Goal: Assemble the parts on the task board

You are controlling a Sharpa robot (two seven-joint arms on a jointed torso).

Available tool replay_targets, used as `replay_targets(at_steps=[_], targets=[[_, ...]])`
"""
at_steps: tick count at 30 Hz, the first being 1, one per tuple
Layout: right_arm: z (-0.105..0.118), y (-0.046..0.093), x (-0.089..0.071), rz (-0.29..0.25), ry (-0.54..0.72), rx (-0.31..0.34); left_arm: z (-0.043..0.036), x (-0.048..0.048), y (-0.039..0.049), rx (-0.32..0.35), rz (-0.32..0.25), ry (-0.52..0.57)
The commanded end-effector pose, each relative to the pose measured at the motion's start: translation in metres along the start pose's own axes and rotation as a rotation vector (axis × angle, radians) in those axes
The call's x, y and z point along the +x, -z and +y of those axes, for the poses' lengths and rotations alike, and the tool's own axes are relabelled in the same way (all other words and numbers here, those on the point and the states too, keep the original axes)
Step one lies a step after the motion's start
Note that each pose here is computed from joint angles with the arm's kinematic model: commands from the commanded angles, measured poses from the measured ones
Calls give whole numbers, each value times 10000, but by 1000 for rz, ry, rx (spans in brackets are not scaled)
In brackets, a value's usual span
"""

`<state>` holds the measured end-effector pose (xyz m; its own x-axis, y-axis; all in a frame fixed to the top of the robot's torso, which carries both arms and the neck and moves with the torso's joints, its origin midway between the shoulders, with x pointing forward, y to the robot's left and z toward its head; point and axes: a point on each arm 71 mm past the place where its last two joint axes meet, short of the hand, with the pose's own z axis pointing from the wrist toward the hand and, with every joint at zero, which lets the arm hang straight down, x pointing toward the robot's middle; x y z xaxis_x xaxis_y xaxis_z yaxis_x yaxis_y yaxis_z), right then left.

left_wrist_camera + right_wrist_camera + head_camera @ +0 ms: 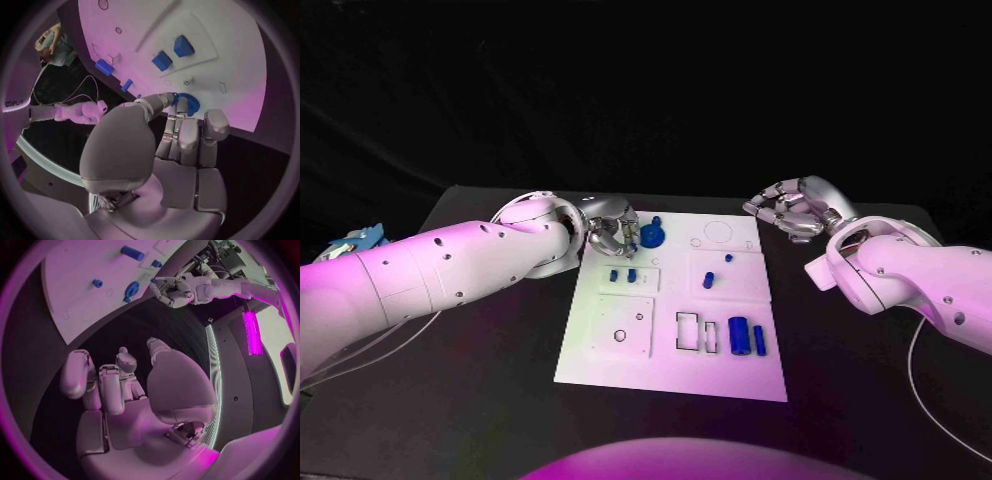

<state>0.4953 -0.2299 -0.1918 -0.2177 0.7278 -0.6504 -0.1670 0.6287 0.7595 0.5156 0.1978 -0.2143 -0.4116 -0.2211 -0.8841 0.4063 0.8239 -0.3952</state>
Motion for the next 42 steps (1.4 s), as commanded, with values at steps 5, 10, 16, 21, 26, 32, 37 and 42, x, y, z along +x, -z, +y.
replay_targets(at_steps=[5, 10, 16, 21, 26, 32, 37, 42], targets=[[3, 4, 6, 7, 4, -8, 36, 21, 22, -27, 44, 11], [3, 5, 6, 7, 4, -8, 64, 26, 24, -43, 53, 8], [5, 5, 7, 7, 4, -8, 86, 31, 10, -54, 58, 4], [6, 5, 9, 7, 4, -9, 94, 44, -11, -62, 65, 3], [6, 6, 8, 7, 4, -8, 112, 51, -21, -70, 70, 2], [6, 7, 7, 7, 4, -8, 112, 58, -27, -70, 76, 1], [6, 7, 8, 6, 4, -8, 96, 68, -32, -64, 83, 1], [6, 7, 8, 7, 4, -8, 87, 73, -37, -60, 86, 3]])
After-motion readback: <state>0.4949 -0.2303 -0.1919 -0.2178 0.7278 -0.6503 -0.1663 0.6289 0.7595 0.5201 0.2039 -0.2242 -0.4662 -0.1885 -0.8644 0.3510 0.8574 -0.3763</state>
